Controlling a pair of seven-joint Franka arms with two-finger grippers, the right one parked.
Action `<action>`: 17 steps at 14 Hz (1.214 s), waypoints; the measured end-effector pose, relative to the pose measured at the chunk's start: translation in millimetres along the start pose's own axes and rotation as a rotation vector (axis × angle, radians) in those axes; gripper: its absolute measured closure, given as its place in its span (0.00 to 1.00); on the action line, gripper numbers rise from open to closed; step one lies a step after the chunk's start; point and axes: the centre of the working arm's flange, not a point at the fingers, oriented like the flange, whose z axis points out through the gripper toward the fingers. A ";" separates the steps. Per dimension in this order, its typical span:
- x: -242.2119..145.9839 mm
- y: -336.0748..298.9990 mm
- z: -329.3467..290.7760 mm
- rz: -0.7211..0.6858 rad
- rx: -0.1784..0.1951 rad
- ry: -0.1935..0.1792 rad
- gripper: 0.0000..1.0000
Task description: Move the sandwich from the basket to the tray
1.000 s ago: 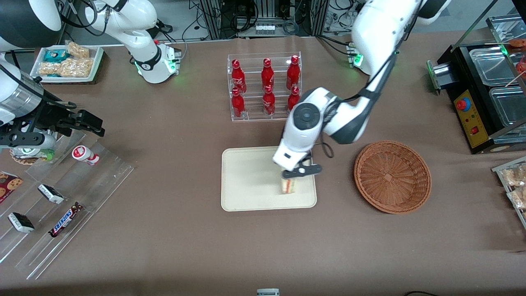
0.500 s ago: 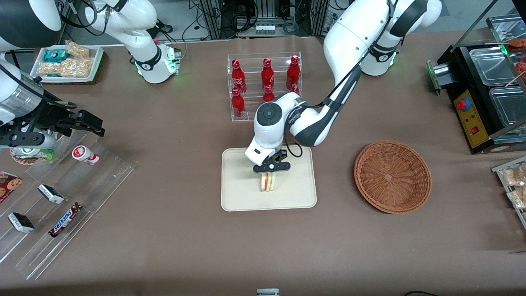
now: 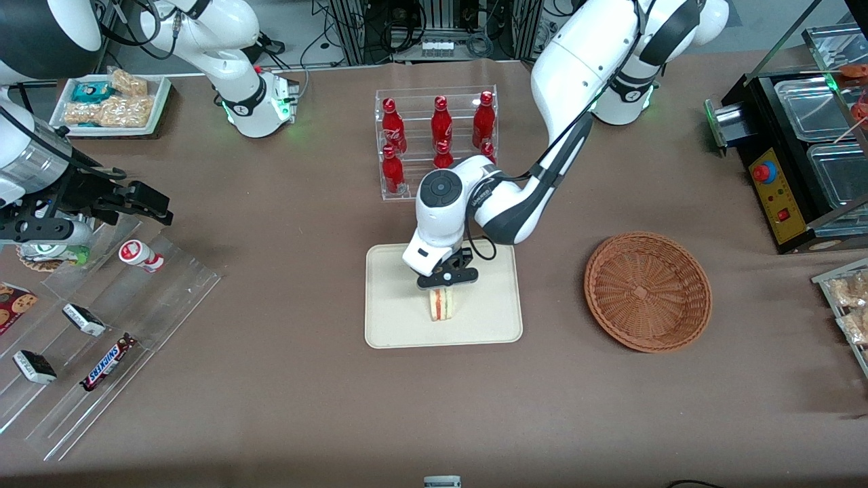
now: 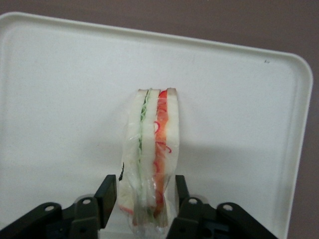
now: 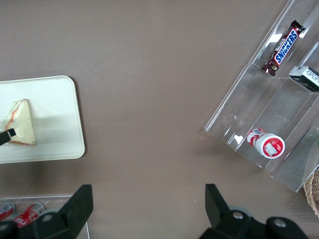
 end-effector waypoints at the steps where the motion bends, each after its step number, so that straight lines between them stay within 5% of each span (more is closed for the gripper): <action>1: 7.2 -0.5 -16.7 -0.009 -0.005 0.013 0.33; 4: 39.6 -25.5 -91.8 -0.064 0.041 0.033 0.03; 8: 88.2 -91.7 -186.8 -0.157 0.074 0.050 0.00; 13: 142.6 -205.8 -217.5 -0.113 0.158 -0.080 0.00; 17: 157.2 -292.0 -230.1 -0.058 0.174 -0.123 0.00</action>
